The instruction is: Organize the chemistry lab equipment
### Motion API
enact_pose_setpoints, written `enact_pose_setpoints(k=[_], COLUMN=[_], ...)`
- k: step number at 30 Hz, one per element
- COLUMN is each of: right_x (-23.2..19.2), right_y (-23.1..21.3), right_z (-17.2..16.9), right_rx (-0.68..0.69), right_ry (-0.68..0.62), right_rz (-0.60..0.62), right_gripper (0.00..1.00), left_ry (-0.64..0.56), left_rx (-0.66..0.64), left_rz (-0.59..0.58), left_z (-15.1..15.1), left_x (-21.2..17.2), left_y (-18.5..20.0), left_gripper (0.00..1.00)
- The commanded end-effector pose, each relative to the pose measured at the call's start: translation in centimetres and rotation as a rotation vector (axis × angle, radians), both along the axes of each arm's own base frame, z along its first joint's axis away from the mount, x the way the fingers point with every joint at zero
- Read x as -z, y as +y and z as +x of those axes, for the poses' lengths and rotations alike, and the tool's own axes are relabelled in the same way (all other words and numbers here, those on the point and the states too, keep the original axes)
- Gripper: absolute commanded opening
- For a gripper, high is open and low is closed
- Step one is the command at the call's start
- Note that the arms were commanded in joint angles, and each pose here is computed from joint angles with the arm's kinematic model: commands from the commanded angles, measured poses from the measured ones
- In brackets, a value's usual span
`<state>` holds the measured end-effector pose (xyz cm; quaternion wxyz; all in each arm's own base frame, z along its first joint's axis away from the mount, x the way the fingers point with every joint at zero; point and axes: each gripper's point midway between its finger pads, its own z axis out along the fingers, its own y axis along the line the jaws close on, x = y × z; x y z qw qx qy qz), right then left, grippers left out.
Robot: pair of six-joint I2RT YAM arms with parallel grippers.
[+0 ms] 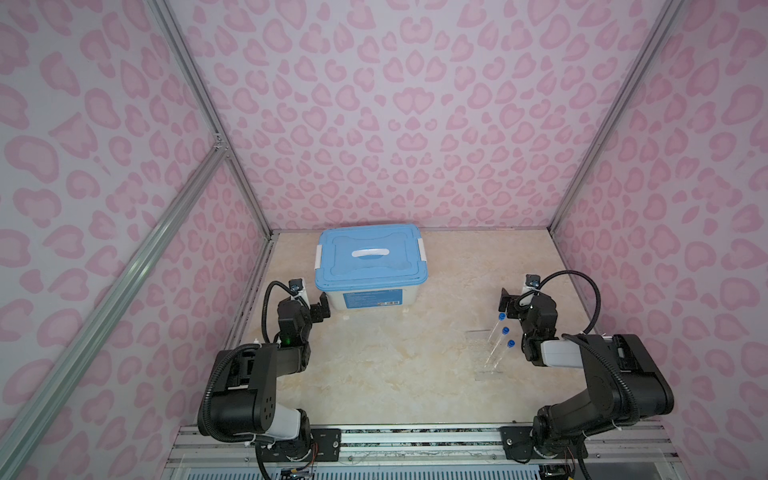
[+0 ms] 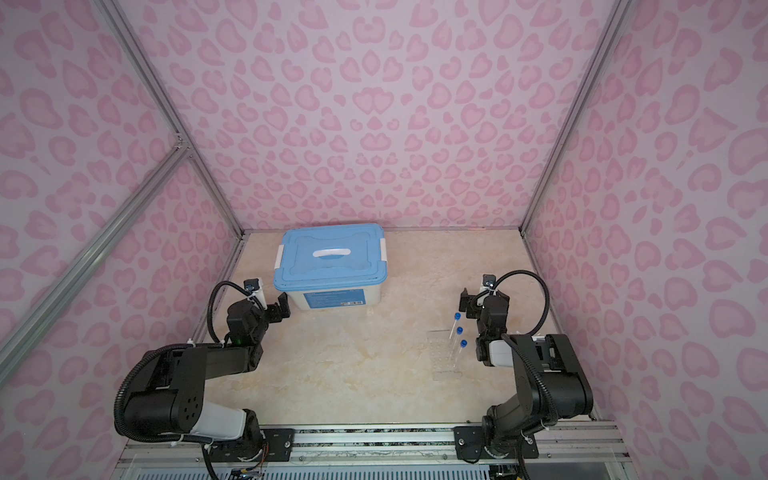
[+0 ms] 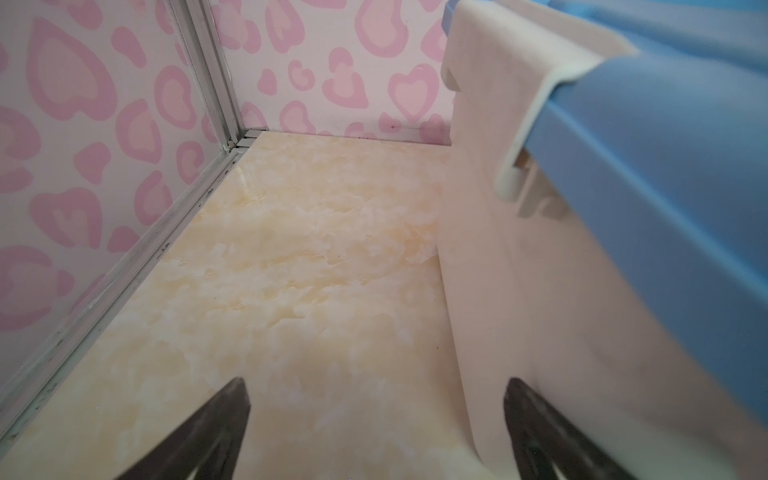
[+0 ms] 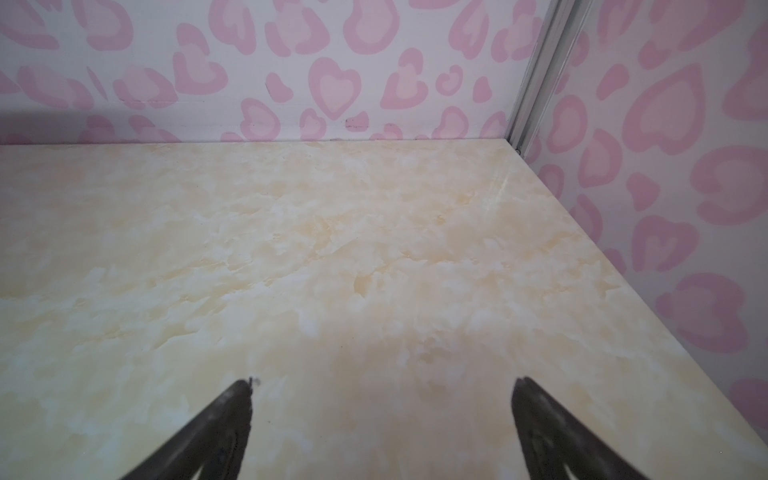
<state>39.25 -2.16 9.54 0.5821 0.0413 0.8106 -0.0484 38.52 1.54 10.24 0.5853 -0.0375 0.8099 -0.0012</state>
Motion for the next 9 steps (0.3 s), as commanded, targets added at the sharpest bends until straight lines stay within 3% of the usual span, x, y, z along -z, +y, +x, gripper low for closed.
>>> enact_pose_setpoints(k=[1, 9], right_x=[-0.16, -0.14], right_y=[-0.17, -0.16], right_z=[0.04, 0.03], right_rx=[0.013, 0.012], right_ry=[-0.005, -0.005], right_rz=[-0.004, -0.003], right_gripper=[0.98, 0.98], left_ry=[-0.05, -0.051], left_rx=[0.003, 0.001], left_rz=[0.006, 0.007], left_z=[0.45, 0.44], left_x=[-1.28, -1.27], left_y=[-0.04, -0.04], left_gripper=[0.97, 0.97])
